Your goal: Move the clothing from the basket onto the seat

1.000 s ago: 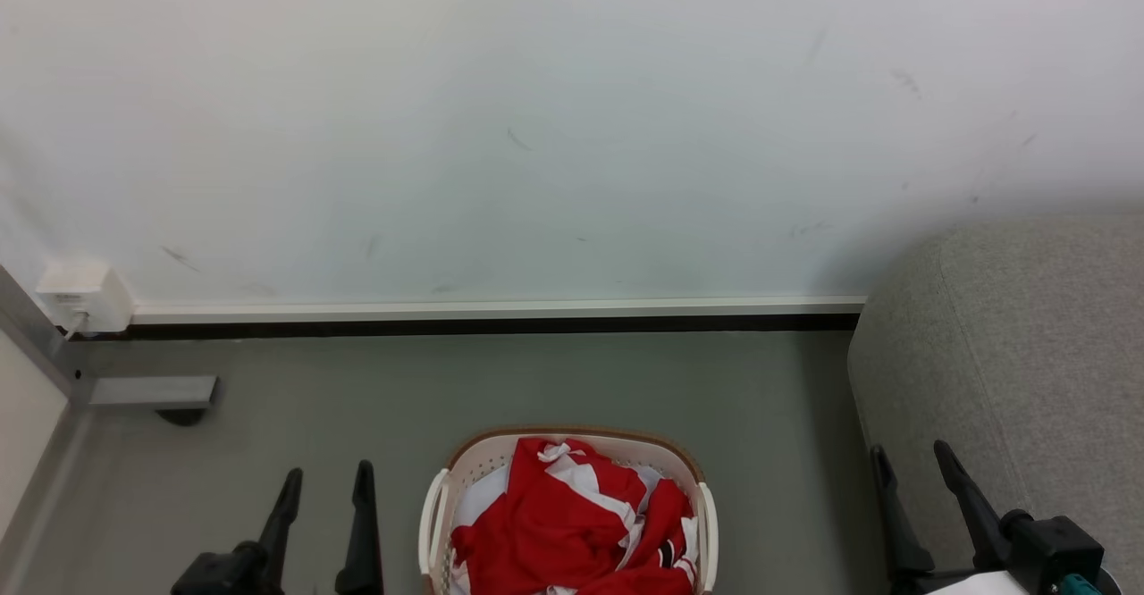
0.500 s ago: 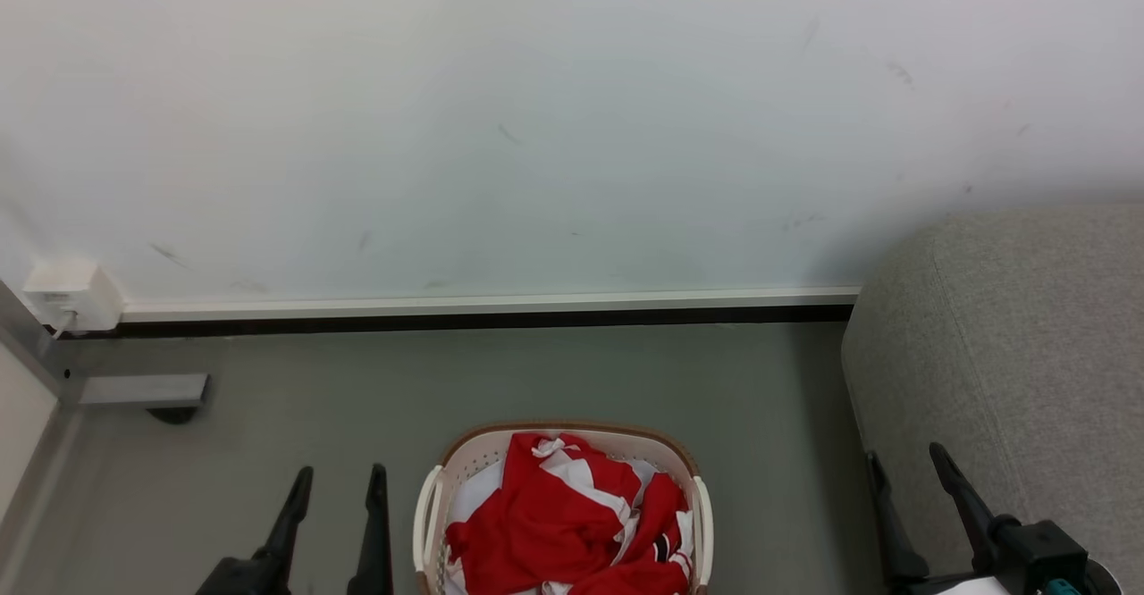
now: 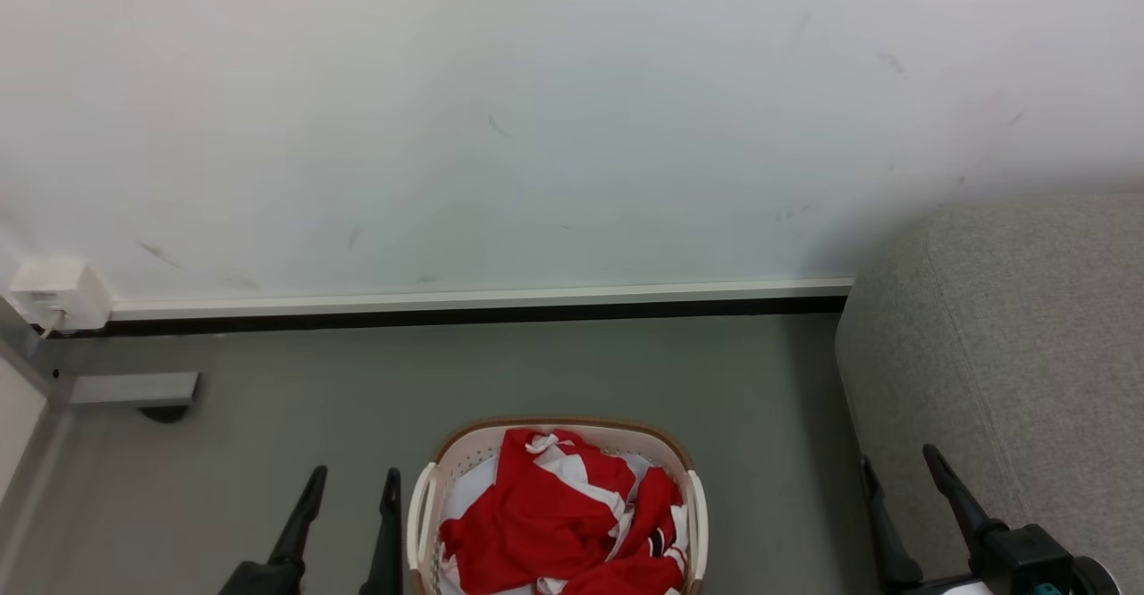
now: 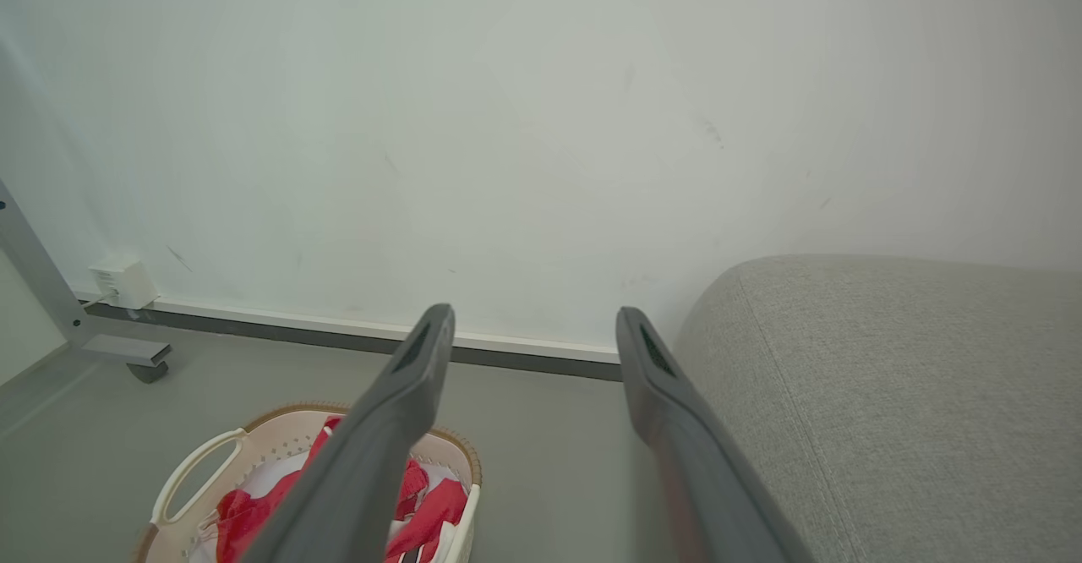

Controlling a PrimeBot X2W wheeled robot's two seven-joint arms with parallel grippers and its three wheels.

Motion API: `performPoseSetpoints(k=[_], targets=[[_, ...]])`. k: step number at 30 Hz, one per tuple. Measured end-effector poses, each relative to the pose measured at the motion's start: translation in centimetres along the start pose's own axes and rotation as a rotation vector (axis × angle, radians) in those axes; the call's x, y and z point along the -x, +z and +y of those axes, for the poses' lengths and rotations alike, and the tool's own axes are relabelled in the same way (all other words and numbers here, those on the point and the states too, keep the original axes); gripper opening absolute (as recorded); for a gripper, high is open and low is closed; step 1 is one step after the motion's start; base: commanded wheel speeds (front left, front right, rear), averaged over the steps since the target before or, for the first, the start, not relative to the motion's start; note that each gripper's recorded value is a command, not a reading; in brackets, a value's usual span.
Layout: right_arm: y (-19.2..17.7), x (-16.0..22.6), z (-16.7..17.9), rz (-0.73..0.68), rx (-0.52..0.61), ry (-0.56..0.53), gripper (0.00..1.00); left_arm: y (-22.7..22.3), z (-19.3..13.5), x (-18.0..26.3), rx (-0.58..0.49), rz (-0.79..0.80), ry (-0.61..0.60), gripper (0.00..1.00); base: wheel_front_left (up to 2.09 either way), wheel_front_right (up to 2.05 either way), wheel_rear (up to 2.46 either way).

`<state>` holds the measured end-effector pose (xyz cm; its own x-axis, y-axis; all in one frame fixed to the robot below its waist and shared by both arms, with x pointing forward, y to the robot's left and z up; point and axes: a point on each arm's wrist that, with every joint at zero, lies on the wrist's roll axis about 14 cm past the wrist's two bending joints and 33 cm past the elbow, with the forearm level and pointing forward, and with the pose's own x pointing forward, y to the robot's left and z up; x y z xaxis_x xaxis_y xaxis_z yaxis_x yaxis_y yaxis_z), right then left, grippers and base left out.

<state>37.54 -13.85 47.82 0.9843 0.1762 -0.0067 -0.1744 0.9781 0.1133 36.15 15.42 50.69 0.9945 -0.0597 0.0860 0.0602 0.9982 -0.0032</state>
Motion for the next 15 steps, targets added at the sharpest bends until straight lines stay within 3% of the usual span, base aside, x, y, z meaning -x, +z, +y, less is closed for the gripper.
performPoseSetpoints(k=[15], targets=[[-0.3, -1.4, -1.0, 0.003, -0.026, -0.025, 1.00, -2.0, -1.7, -2.1, 0.028, 0.053, -0.079, 1.00, 0.00, 0.00, 0.00]])
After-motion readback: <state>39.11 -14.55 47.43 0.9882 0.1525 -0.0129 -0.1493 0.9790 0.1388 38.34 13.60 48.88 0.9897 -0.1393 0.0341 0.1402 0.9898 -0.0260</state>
